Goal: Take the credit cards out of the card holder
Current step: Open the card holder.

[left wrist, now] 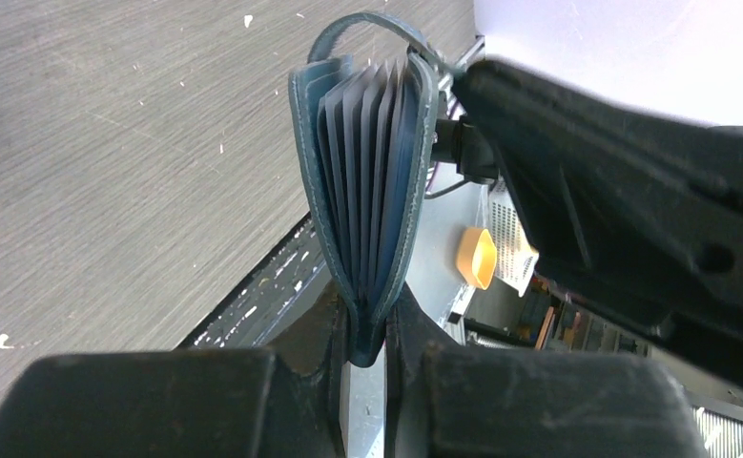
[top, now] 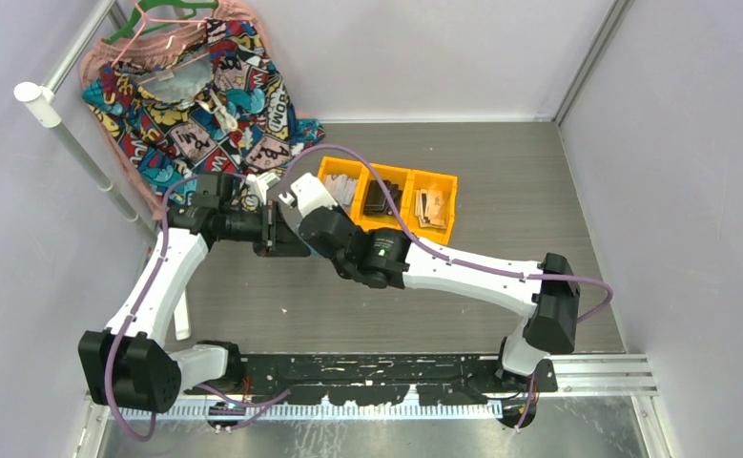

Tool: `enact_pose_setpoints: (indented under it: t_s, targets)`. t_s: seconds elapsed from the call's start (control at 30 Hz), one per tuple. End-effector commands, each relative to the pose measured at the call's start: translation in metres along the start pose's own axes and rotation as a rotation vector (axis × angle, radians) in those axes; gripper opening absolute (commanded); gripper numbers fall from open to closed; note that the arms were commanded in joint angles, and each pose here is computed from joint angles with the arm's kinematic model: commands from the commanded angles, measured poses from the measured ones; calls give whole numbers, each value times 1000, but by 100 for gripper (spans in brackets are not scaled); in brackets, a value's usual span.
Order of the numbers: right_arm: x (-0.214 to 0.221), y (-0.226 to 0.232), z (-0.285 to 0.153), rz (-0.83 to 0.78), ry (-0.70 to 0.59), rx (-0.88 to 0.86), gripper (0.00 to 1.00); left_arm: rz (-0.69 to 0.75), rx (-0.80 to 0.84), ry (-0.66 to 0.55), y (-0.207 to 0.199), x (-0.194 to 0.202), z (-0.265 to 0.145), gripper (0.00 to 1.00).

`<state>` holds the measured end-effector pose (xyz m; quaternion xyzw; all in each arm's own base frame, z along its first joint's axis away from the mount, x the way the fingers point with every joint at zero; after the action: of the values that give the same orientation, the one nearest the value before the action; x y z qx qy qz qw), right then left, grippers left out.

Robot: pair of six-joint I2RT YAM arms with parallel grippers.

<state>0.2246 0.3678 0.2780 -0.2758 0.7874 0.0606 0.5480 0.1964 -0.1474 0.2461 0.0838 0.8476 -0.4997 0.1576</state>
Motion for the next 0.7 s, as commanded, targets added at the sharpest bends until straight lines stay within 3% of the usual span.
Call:
enact_pose_setpoints:
  t_s: [0.0,0.23,0.27,0.33,0.4,0.5,0.67]
  targets:
    - [-23,-33,-13,66,-80,95,1,44,60,13,-17,2,-7,0]
    - [-24,-43,-19,130,-78,56,1,66,62,18,-19,4,-9,0]
    - [-27,-42,-22,165,-73,9,8,74,64,18,-20,4,-9,0]
    - [-31,-41,-26,256,-46,-103,48,96,67,18,-21,4,-10,0]
    - [-32,-51,-28,370,-18,-203,74,127,75,19,-23,4,-12,0]
    - [-34,-54,-42,519,-3,-396,88,174,102,24,-29,5,-15,0]
    - [-23,-51,-58,643,24,-586,92,223,175,19,-45,2,-21,0]
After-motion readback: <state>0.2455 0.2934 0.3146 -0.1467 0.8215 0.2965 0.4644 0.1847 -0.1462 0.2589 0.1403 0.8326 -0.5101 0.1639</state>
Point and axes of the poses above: each gripper's point midway between its finger pads, its own z axis out along the fingers, its own y axis along the line the jaws close on, x = y × z, the point moved 4 cm from there along -z, back along the fingers, and after that the axes turned 4 degrees about z, right-handed, at the moved point
